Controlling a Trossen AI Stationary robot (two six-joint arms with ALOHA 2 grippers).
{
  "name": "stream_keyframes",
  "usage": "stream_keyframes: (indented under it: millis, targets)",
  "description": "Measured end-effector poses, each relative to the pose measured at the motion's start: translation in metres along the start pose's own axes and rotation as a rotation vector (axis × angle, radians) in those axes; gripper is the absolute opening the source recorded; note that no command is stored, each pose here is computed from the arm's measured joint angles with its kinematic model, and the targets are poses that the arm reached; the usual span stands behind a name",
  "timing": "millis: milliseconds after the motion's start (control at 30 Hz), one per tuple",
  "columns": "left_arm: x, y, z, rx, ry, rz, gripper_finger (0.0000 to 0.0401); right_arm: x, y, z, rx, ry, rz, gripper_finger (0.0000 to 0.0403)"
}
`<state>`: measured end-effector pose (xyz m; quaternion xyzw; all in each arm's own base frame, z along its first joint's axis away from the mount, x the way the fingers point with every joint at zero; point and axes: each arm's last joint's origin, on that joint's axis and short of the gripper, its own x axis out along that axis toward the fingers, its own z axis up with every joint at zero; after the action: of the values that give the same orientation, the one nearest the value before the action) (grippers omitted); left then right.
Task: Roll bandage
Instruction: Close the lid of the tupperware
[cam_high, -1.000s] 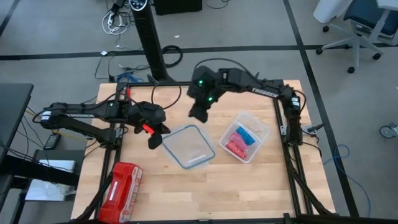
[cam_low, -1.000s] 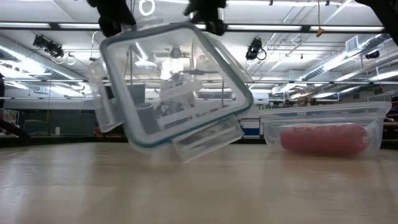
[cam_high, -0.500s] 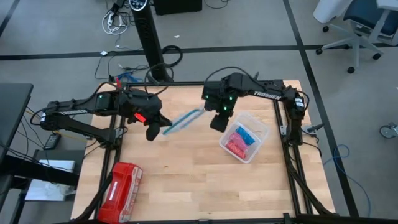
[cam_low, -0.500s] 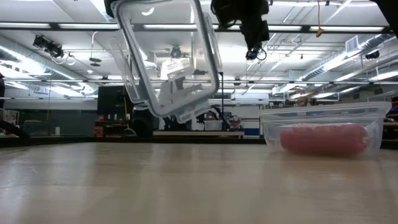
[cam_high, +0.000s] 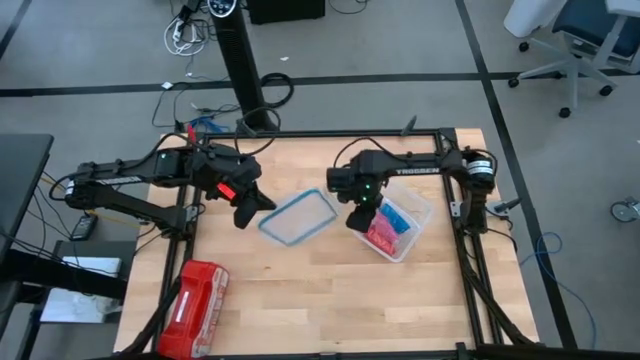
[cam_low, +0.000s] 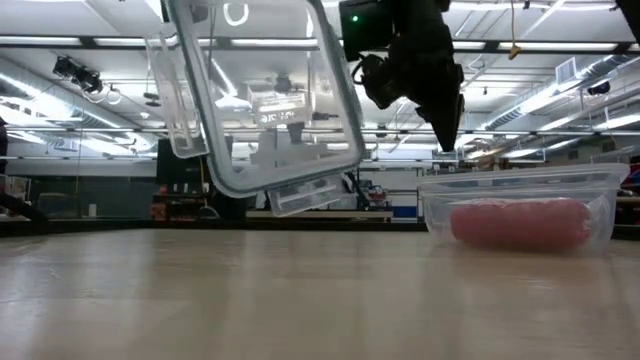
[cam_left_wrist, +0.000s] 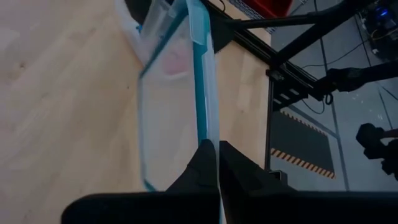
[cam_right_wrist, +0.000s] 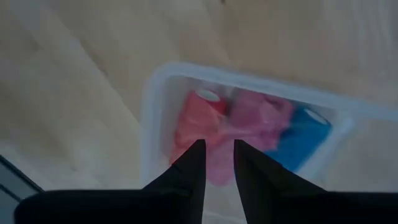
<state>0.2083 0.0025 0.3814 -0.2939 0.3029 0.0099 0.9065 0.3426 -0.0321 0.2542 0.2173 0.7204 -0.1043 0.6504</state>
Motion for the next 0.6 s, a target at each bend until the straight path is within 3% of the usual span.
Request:
stream_keyframes:
  millis: [233,400,600]
  targets:
    - [0.000,0.000,0.000,0.001,0.002,-0.004,0.0001,0.015,-0.007,-0.025,0.139,-0.048,0.022,0.0068]
    - [0.000,0.000,0.000,0.010,0.001,-0.003,0.0002,0.037,-0.019,-0.048,0.241,-0.010,-0.056,0.0059]
    - [0.000,0.000,0.000,0.029,-0.002,0.005,0.0002,0.050,-0.026,-0.064,0.323,-0.146,-0.069,0.0048]
